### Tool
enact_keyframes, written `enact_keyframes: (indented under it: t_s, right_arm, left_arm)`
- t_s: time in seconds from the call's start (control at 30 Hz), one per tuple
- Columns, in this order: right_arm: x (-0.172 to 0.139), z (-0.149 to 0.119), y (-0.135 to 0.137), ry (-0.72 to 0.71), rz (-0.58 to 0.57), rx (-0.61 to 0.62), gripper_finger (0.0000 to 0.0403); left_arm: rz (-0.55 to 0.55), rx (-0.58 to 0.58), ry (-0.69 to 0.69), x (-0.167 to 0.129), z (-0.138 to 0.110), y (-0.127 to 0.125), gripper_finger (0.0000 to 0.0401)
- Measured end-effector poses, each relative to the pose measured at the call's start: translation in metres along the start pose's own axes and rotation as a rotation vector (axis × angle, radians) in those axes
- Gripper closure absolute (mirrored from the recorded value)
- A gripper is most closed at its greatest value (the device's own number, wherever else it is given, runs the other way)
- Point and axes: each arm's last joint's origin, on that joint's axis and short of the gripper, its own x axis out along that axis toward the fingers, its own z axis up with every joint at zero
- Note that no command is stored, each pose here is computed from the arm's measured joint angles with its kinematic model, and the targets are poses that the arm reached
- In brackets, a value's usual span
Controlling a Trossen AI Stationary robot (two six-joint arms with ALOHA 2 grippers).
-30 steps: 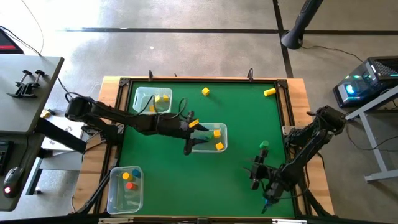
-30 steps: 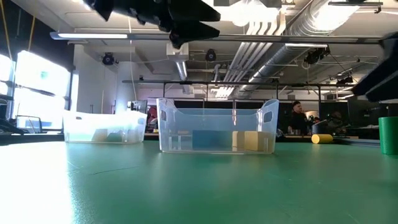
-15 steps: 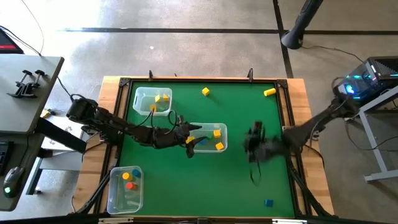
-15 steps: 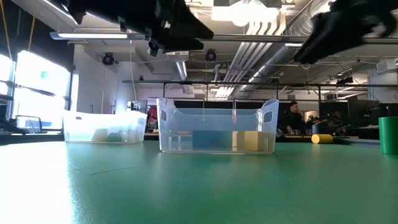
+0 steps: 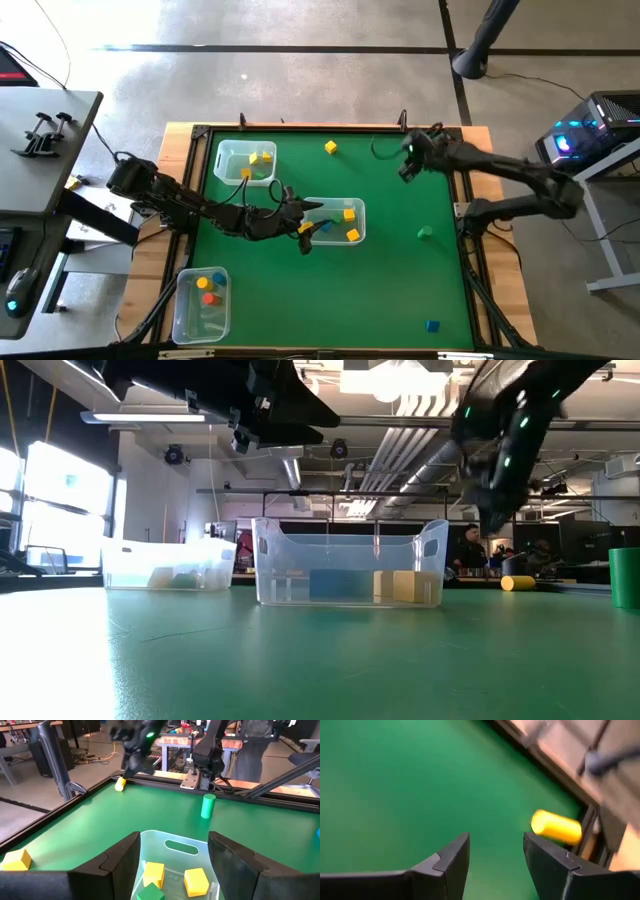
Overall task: Sort blocks by size
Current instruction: Put the yellow cylindrical block into the bottom left transparent bin
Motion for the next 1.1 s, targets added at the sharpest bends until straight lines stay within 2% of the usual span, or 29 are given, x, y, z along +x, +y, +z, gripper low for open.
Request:
enact_keyframes:
  t_s: [0.13,0.3,0.47,0.6,0.77,0.9,1.0,1.1]
  right_arm:
    - [0.036,0.015,-0.024,0.165,0.015,0.100,0.0222]
    - [0.068,0.037,-0.039,0.300,0.019,0.074,0.0210]
    - [0.089,0.055,-0.048,0.460,-0.025,0.010,0.0170]
    - [0.101,0.060,-0.049,0.583,-0.076,-0.203,0.0152]
    - [0.114,0.053,-0.038,0.677,-0.020,-0.544,0.0151]
    - [0.124,0.045,-0.029,0.750,-0.099,-0.784,0.0151]
    - [0.130,0.042,-0.024,0.782,-0.169,-0.890,0.0151]
    - [0.135,0.039,-0.021,0.797,-0.157,-0.928,0.0151]
  left_arm:
    - [0.000,0.000,0.000,0.000,0.000,0.000,0.0185]
    - [-0.001,0.001,0.002,0.000,0.000,0.000,0.0185]
    - [-0.015,0.007,0.005,-0.003,-0.001,-0.004,0.0185]
    - [-0.032,0.017,0.008,-0.006,-0.002,-0.009,0.0185]
    - [-0.055,0.051,0.007,-0.010,-0.003,-0.015,0.0185]
    - [-0.065,0.063,0.006,-0.012,-0.003,-0.018,0.0185]
    - [-0.066,0.067,0.006,-0.012,-0.003,-0.018,0.0185]
    - [-0.065,0.080,0.006,-0.012,-0.003,-0.018,0.0185]
